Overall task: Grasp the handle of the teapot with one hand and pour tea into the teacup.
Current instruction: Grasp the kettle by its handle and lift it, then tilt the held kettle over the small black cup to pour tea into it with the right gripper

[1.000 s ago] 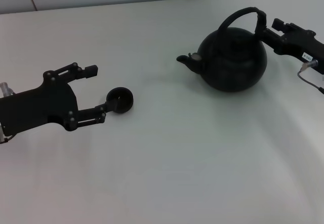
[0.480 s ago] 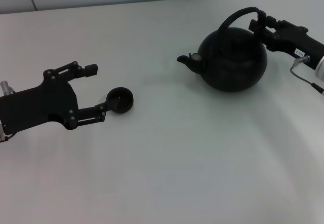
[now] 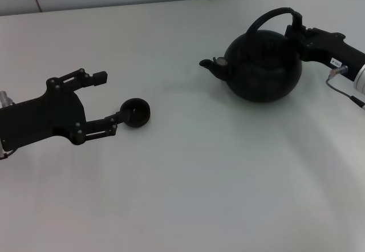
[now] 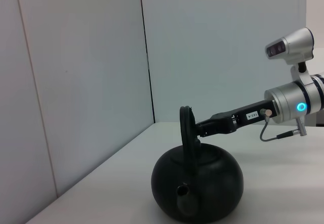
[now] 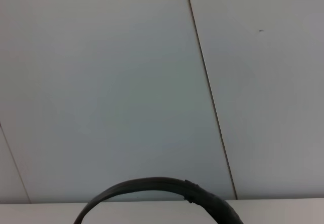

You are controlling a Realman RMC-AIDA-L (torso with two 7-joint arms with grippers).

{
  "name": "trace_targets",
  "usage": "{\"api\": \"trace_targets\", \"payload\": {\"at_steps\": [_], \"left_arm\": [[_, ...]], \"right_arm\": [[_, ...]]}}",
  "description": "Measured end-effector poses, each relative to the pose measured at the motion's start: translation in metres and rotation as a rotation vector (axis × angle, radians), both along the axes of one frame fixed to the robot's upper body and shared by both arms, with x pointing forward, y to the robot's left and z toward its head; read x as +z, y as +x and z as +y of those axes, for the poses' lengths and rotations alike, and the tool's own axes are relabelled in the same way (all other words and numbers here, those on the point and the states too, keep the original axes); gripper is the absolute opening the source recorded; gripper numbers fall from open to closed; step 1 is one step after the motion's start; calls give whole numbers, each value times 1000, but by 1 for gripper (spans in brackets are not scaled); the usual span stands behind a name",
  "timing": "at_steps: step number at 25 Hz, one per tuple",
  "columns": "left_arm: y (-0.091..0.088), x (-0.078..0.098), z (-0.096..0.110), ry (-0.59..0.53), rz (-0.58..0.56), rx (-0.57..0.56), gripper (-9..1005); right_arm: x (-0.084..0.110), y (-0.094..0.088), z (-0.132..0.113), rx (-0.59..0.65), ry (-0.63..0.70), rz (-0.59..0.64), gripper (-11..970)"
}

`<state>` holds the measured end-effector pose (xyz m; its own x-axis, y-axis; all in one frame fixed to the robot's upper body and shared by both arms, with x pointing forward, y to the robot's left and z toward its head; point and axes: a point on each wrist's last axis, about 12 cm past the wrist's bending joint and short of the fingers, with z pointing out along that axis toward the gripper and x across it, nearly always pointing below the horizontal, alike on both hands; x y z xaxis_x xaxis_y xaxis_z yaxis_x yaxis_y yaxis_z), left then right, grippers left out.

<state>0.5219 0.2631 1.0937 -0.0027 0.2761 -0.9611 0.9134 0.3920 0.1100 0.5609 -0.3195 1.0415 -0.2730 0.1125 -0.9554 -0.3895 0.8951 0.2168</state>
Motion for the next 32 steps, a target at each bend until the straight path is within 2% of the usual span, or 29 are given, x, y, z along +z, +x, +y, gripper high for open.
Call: {"api": "trace_targets", "payload": {"at_steps": [1,9,22,28,32], "left_arm": [[0,0,0,0,0,-1,831],[0,0,0,1,0,-2,831],[-2,-2,2,1,6,5,832],[-4,-2,2,0,9,3,832],[-5,-3,3,0,8,5,832]], "right_arm": [[0,-1,0,-1,0,1,182],[0,-2,0,7,6,-3,147],[10,-6,5,65,40,-87,147],[19,4,13,108,34,-121,147],[30,17,30,183,5,-146,147]]}}
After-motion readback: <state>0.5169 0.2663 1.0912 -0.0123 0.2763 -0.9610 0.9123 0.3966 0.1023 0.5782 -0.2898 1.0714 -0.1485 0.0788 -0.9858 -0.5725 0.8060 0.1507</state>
